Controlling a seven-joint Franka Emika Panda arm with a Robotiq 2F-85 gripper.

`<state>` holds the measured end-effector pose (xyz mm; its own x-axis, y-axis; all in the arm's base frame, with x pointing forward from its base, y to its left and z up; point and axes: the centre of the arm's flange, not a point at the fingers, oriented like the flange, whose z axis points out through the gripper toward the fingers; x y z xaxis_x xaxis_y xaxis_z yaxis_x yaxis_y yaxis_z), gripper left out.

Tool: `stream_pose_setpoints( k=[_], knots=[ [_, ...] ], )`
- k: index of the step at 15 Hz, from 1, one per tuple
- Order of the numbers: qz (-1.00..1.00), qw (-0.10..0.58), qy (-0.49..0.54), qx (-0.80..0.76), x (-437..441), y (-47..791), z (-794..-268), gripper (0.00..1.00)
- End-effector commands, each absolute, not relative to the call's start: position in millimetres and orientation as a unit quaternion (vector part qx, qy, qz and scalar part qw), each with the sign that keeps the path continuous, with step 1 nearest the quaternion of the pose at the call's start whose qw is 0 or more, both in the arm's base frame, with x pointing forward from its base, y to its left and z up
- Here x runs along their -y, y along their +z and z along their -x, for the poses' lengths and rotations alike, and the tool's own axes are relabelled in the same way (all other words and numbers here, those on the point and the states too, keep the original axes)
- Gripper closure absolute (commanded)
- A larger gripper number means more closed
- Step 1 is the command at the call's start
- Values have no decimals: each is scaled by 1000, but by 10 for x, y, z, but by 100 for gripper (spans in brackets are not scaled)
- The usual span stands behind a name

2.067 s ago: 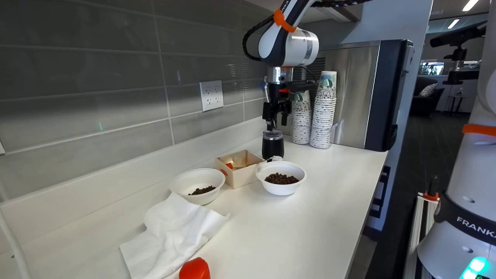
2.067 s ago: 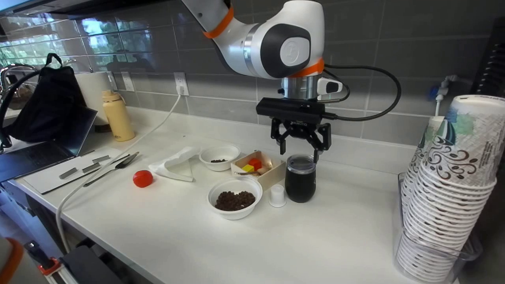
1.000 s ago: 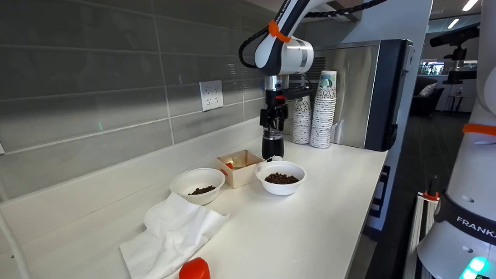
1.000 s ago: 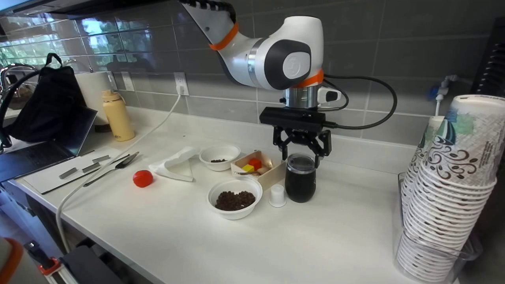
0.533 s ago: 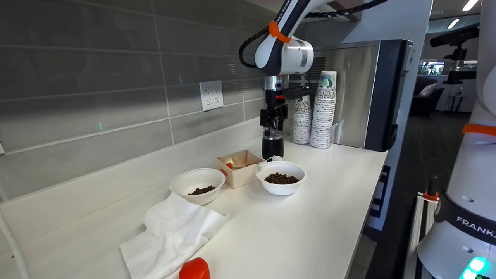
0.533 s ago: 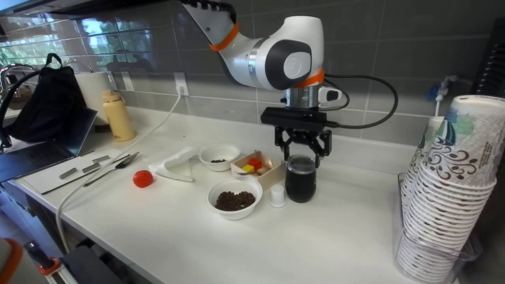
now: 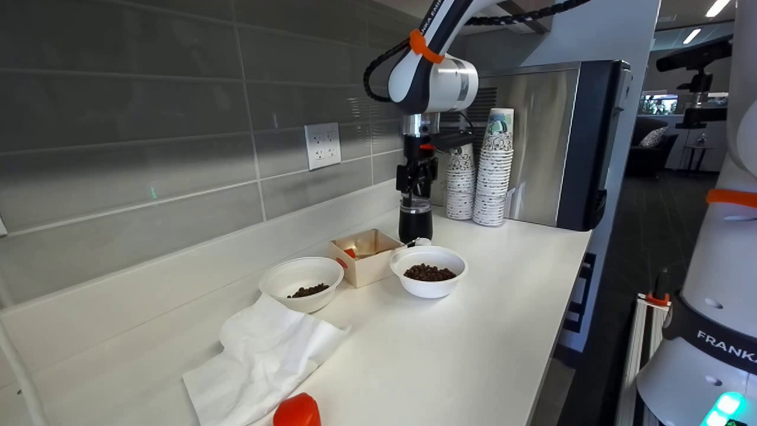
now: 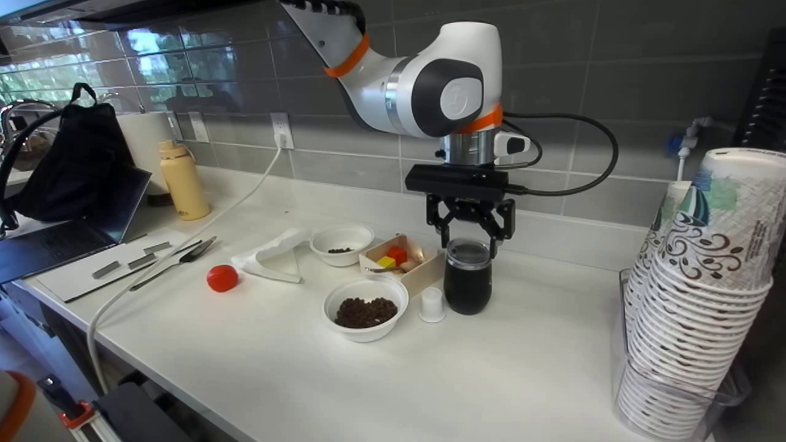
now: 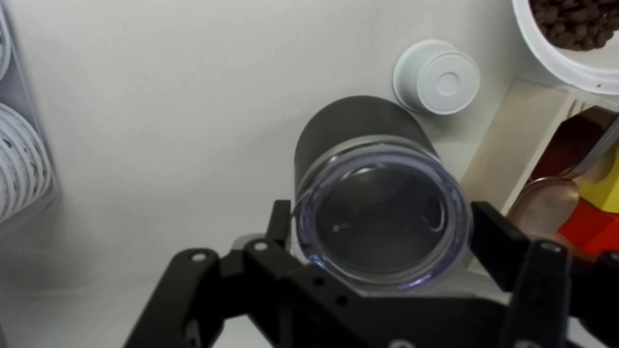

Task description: Remove the lid from the black thermos.

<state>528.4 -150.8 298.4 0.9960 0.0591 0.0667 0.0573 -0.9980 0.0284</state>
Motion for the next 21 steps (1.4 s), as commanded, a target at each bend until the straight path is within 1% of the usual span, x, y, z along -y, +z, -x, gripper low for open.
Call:
stream_pose_setpoints(
  k=[1,6,11,14,21],
  knots=[
    [-998,17,41,-48,1468,3247,-5175,35],
    [-997,29,45,-53,1388,3491,-4914,35],
    [-999,15,31,-32,1385,3474,-4357,35],
    [-999,14,38,6,1505,3403,-4043,35],
    [-995,25,69,67,2233,2972,-4118,35]
  ],
)
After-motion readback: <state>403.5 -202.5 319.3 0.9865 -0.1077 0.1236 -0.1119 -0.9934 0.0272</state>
